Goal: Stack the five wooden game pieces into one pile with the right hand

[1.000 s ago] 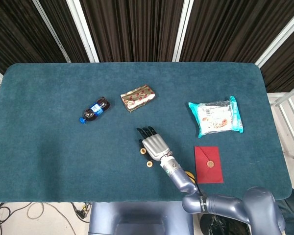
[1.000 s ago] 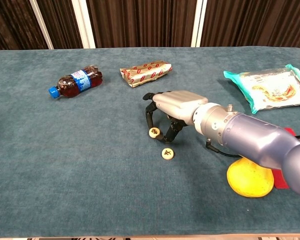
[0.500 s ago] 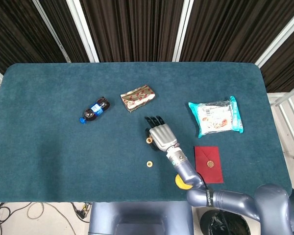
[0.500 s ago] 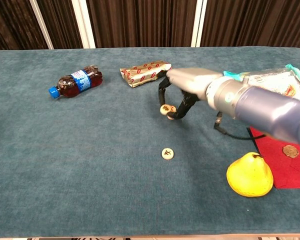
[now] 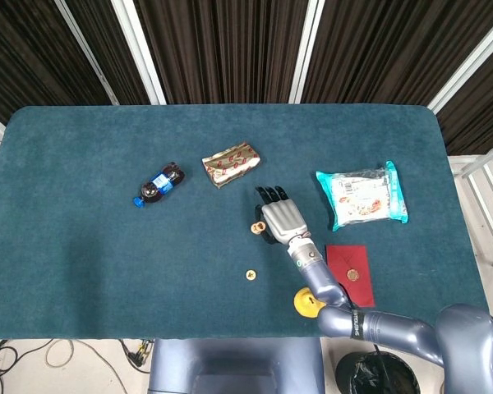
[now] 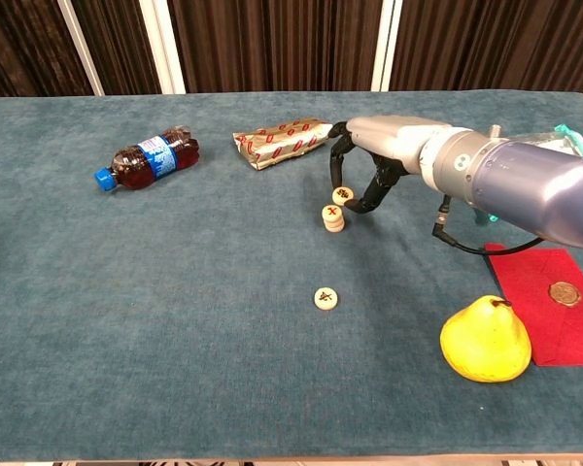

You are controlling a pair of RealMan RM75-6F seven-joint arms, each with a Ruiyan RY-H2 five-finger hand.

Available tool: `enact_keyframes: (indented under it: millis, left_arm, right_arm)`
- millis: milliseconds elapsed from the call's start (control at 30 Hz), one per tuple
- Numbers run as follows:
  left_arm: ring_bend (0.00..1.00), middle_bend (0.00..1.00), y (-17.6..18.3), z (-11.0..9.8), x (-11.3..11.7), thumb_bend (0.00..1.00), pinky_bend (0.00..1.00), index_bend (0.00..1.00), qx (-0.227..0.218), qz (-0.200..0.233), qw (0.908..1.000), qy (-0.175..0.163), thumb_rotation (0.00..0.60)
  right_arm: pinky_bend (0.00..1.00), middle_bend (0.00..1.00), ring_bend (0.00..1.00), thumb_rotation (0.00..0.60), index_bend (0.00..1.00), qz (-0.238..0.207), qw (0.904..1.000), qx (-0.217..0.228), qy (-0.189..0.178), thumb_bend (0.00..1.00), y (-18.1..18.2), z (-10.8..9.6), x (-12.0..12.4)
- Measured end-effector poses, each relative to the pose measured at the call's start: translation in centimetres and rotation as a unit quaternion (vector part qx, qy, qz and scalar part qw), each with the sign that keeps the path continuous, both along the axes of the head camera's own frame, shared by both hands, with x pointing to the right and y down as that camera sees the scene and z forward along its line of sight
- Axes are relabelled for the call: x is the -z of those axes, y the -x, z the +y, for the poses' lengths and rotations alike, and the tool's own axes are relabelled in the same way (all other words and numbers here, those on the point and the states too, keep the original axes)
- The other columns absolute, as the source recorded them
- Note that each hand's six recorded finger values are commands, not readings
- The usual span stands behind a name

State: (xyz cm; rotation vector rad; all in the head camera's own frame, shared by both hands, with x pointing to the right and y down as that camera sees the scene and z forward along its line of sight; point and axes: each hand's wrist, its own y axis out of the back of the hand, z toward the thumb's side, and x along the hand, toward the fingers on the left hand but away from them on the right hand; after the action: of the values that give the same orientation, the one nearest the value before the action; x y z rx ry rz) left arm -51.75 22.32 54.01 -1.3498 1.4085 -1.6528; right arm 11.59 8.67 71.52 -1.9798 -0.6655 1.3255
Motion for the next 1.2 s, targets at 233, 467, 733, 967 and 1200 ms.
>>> enact_keyframes:
  millis: [233, 467, 733, 967, 1200]
  left_arm:
    - [0.00, 0.00, 0.0, 0.0, 0.0, 0.60, 0.00, 0.10, 0.002, 0.002, 1.0000, 0.000, 0.600]
    - [0.00, 0.00, -0.1, 0.0, 0.0, 0.60, 0.00, 0.10, 0.000, 0.002, 1.0000, 0.000, 0.600]
    - [0.00, 0.00, 0.0, 0.0, 0.0, 0.60, 0.00, 0.10, 0.003, 0.004, 1.0000, 0.000, 0.600]
    - [0.00, 0.00, 0.0, 0.0, 0.0, 0.60, 0.00, 0.10, 0.003, 0.004, 1.0000, 0.000, 0.600]
    - [0.00, 0.00, 0.0, 0.0, 0.0, 0.60, 0.00, 0.10, 0.003, 0.003, 1.0000, 0.001, 0.600]
  right_arm:
    - [0.00, 0.00, 0.00, 0.600, 0.53, 0.005, 1.0000, -0.003, 0.004, 0.42, 0.3, -0.2, -0.6]
    - [0.00, 0.00, 0.00, 0.600, 0.53, 0.010, 0.9999, 0.000, 0.006, 0.42, 0.4, 0.1, -1.1]
    - [0.00, 0.00, 0.00, 0.600, 0.53, 0.012, 0.9999, -0.005, 0.007, 0.42, 0.7, 0.0, -1.4]
    - [0.00, 0.00, 0.00, 0.600, 0.53, 0.014, 0.9998, -0.010, 0.012, 0.42, 0.5, 0.0, -1.8]
    - [0.00, 0.00, 0.00, 0.600, 0.53, 0.013, 0.9998, -0.009, 0.010, 0.42, 0.4, 0.0, -1.8]
